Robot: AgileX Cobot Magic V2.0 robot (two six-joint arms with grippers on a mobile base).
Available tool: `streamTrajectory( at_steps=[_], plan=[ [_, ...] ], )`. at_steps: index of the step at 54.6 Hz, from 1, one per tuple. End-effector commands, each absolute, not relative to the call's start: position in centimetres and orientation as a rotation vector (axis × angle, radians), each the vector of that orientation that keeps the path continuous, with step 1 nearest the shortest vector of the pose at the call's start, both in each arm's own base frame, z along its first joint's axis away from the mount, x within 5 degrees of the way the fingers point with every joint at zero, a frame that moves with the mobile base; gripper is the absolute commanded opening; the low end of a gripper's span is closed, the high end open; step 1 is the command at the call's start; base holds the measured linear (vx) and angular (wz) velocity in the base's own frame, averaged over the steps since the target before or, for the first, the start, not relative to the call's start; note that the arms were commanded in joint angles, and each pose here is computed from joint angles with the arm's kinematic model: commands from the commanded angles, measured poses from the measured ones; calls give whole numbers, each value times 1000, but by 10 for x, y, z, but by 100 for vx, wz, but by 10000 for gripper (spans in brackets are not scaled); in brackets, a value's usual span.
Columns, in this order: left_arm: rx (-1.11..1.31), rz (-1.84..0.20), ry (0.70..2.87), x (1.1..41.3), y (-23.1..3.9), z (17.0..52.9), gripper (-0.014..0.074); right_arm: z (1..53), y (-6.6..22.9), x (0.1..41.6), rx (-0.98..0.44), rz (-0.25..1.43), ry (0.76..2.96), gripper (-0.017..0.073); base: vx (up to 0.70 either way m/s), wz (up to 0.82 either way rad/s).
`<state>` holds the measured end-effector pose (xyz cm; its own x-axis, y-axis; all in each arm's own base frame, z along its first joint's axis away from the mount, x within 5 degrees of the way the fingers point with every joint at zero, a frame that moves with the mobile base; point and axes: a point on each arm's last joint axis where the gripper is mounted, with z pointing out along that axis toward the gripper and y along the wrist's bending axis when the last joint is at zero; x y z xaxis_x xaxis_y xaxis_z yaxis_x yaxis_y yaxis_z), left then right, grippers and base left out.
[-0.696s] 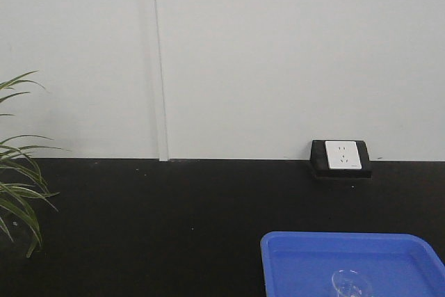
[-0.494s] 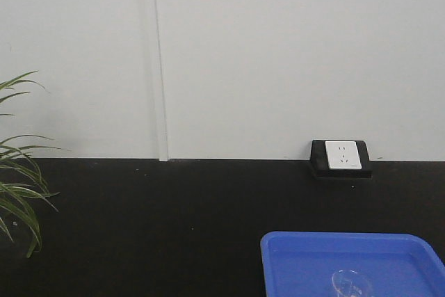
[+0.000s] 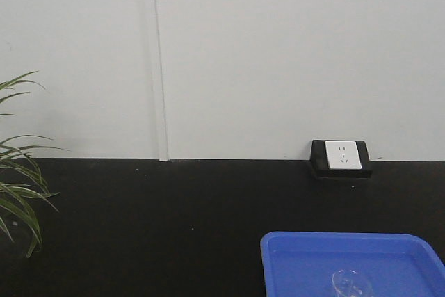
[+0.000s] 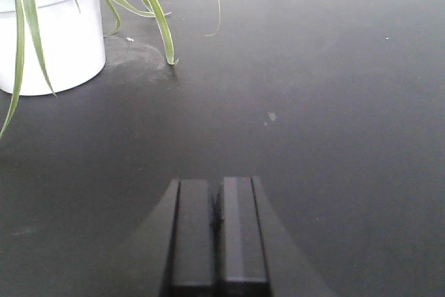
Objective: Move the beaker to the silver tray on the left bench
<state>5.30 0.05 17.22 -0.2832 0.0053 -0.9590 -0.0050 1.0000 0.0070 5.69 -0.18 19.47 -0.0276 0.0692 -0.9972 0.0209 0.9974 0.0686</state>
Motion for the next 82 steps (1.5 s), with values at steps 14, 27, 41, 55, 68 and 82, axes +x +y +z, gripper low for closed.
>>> streamTrajectory(
  at_steps=[14, 27, 41, 55, 68, 82],
  plan=[
    [2, 6, 1793, 55, 0, 169, 1, 199, 0, 56, 42, 34, 1509, -11, 0, 0],
    [2, 6, 1793, 55, 0, 169, 1, 202, 0, 56, 39, 41, 1485, -11, 0, 0],
    [2, 6, 1793, 55, 0, 169, 1, 229, 4, 51, 7, 78, 1275, -8, 0, 0],
    [2, 6, 1793, 55, 0, 169, 1, 283, 0, 63, 30, 41, 1397, -5, 0, 0],
    [2, 6, 1793, 55, 0, 169, 1, 295, 0, 101, 24, 21, 1571, 6, 0, 0],
    [2, 6, 1793, 55, 0, 169, 1, 276, 1, 134, -20, 0, 1724, 44, 0, 0]
  ],
)
